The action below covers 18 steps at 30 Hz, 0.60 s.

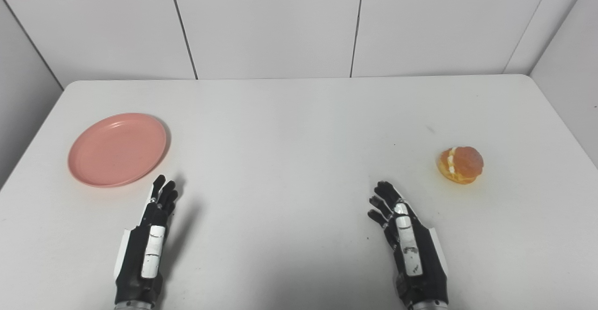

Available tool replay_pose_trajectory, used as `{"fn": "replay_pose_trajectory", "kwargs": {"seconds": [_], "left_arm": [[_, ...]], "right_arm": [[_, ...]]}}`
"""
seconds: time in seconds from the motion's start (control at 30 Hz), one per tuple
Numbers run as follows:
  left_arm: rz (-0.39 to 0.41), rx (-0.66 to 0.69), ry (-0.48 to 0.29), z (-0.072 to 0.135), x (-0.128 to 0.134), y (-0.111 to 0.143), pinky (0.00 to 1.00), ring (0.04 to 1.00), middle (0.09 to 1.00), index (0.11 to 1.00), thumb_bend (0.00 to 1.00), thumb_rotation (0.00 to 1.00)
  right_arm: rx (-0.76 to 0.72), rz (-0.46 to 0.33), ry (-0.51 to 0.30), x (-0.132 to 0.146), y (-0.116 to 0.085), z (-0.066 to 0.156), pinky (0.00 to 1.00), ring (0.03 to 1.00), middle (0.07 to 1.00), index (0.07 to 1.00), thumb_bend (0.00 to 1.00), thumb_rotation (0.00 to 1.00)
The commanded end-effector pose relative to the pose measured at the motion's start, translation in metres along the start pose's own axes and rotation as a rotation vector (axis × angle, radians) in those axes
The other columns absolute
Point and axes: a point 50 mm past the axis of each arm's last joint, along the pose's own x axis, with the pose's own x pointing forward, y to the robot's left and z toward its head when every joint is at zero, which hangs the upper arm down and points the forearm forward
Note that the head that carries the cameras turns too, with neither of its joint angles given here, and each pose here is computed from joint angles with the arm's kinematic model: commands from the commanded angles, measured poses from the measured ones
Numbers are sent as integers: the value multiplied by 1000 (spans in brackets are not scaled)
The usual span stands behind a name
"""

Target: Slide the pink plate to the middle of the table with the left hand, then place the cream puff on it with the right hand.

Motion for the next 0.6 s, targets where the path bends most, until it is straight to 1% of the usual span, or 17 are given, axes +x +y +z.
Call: {"fn": "replay_pose_trajectory", "kwargs": {"seconds": [0.0,0.13,0.3,0.57], "left_arm": [[-36,17,86,-14,-19,3,1000,960,960,969,716,944],[-35,13,85,-12,-19,2,1000,961,962,968,726,946],[-38,14,87,-13,-19,2,1000,962,962,968,712,941],[-48,6,87,-12,-19,1,1000,960,963,969,723,946]], "right_arm": [[-32,-11,62,-13,-13,-8,862,874,891,852,718,905],[-33,-11,61,-13,-13,-7,860,870,887,852,722,899],[-35,-12,59,-14,-14,-6,854,868,885,850,728,897],[-34,-7,63,-13,-15,-6,864,874,889,855,712,902]]}}
